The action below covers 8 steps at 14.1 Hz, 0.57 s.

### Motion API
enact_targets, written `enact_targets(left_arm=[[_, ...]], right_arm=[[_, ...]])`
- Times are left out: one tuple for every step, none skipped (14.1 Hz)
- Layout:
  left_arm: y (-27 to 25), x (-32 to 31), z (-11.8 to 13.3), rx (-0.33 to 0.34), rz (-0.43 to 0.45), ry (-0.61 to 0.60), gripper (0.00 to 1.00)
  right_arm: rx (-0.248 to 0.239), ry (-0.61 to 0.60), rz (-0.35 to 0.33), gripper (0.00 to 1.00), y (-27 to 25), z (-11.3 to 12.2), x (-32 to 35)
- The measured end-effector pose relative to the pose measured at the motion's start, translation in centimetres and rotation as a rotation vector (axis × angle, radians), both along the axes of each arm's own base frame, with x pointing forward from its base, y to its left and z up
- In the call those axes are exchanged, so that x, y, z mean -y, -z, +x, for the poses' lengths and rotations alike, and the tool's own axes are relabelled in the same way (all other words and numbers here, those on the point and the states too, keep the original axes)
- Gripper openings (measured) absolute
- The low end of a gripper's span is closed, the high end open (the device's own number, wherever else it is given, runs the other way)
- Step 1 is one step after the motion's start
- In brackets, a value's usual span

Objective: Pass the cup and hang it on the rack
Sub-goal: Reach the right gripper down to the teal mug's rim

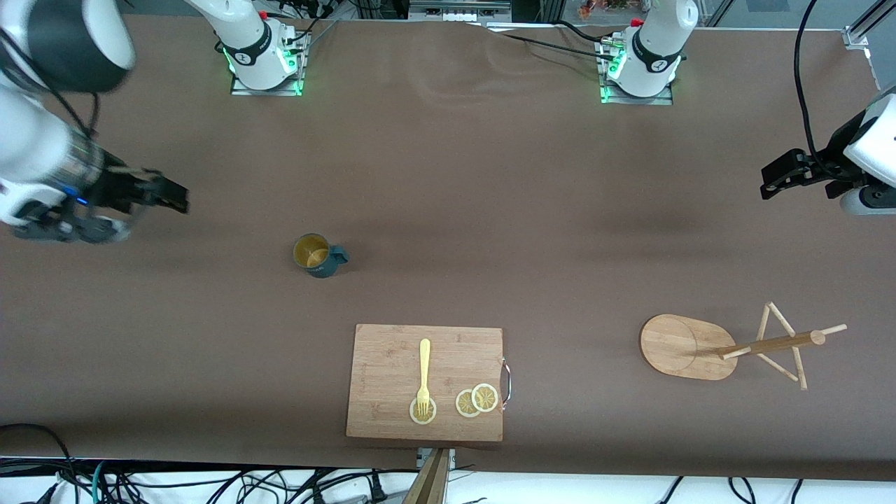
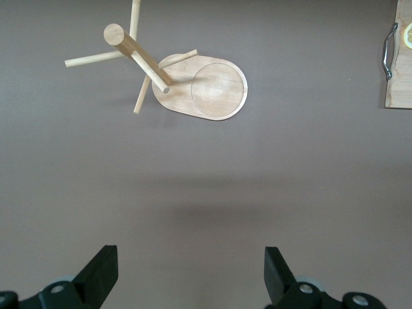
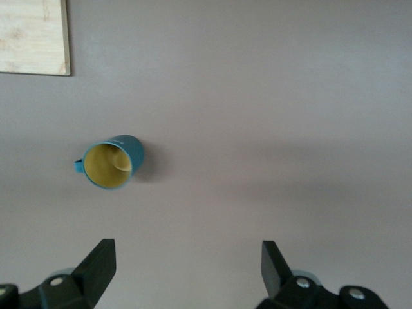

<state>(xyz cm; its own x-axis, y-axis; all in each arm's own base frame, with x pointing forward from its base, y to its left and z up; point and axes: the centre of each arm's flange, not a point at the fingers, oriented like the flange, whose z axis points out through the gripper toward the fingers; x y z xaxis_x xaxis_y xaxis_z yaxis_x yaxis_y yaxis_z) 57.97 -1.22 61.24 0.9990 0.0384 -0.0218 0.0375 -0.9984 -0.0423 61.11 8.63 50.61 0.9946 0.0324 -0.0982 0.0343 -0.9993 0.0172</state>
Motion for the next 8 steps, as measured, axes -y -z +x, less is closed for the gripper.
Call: enact_targets(left_arm=[[0.0,-0.1,0.0,0.0,0.001,-0.003,1.0],[0.0,-0.3,0.0,0.0,0.003,-0.006,1.0],[0.0,-0.5,-0.1,-0.001,0.004,-0.011,1.0],[-0.1,-0.6,-0.1,-0.003,0.007,-0.014,1.0],[-0.1,-0.7,-0.2,-0.006,0.009,-0.016,1.0],[-0.1,-0.6,-0.3,-0.011,0.01,-0.015,1.0],[-0.1,-0.4,-0.4,-0.018,0.011,-0.013,1.0],[-0.2,-0.3,-0.5,-0.02,0.011,-0.011,1.0]], right_arm=[[-0.007,-0.016,-0.002,1.0,2.8,1.0,-1.6],[-0.018,-0.036,-0.005,1.0,5.8,1.8,-3.1],[-0.029,-0.048,-0.009,1.0,8.8,2.5,-4.6],[-0.033,-0.045,-0.013,1.0,11.7,2.8,-5.9],[-0.031,-0.037,-0.016,1.0,14.1,2.9,-6.8],[-0.037,-0.036,-0.019,1.0,16.5,2.5,-7.4],[-0.053,-0.043,-0.021,1.0,18.3,1.7,-7.9],[-0.069,-0.055,-0.022,1.0,20.0,0.7,-8.6]])
